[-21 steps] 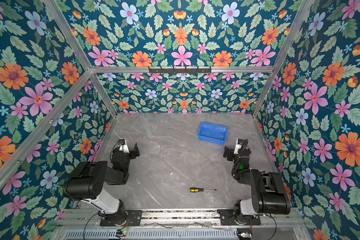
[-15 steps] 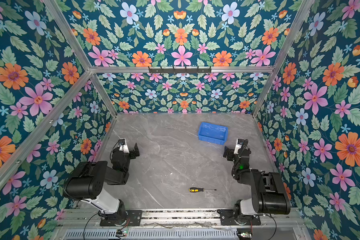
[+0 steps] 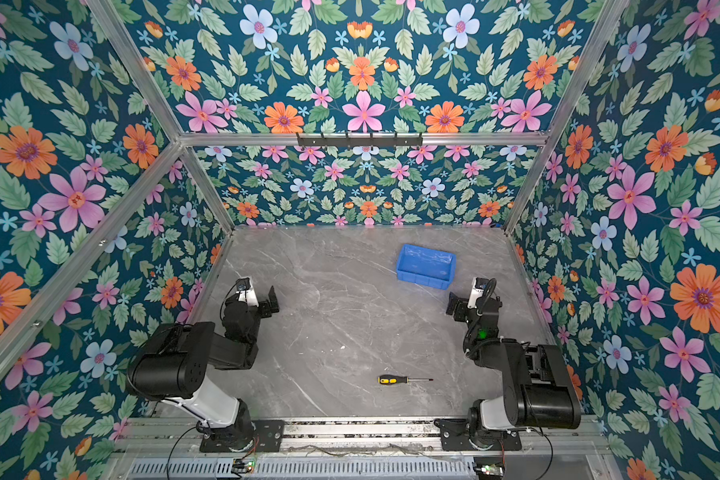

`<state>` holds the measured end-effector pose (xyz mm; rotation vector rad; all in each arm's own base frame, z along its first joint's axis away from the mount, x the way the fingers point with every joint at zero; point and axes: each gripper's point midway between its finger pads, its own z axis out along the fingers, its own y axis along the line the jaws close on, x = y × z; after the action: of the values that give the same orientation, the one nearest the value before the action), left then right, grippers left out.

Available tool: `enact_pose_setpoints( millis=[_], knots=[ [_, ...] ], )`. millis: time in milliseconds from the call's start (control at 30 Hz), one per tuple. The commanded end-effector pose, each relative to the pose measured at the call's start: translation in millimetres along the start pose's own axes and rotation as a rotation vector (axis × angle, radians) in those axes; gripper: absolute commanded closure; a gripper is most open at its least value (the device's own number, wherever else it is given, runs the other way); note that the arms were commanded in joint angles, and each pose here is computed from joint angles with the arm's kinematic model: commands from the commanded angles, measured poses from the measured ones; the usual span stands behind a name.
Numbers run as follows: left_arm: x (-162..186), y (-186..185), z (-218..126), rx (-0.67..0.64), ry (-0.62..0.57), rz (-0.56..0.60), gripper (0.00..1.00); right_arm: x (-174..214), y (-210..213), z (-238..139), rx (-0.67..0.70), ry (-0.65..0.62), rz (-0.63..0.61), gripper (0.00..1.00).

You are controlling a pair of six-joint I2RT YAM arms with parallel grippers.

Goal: Put the screwdriver in the bin

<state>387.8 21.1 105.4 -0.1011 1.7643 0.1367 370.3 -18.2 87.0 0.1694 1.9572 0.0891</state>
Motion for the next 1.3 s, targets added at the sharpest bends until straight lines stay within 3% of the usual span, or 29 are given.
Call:
enact_pose_setpoints(
  millis=[0, 433, 667, 833, 1067, 1267],
  knots=[
    [-8, -1, 0, 0.006, -0.03, -0.01, 0.0, -11, 1, 0, -0.004, -0.041, -0.015, 0.01],
    [-22, -11, -18, 0.074, -0.096, 0.014, 0.0, -20, 10, -7, -0.046, -0.04, -0.039, 0.01],
    [-41, -38, -27, 0.223, -0.09, 0.082, 0.0, -24, 30, -20, -0.129, 0.038, -0.142, 0.01],
    [-54, -74, -36, 0.355, -0.084, 0.258, 0.0, -30, 53, -39, -0.203, 0.071, -0.296, 0.01],
    [-60, -125, -61, 0.565, -0.042, 0.521, 0.0, -23, 83, -74, -0.363, 0.146, -0.398, 0.01],
    [-50, -159, -99, 0.793, -0.011, 0.67, 0.0, -25, 103, -110, -0.473, 0.198, -0.458, 0.01]
  ],
)
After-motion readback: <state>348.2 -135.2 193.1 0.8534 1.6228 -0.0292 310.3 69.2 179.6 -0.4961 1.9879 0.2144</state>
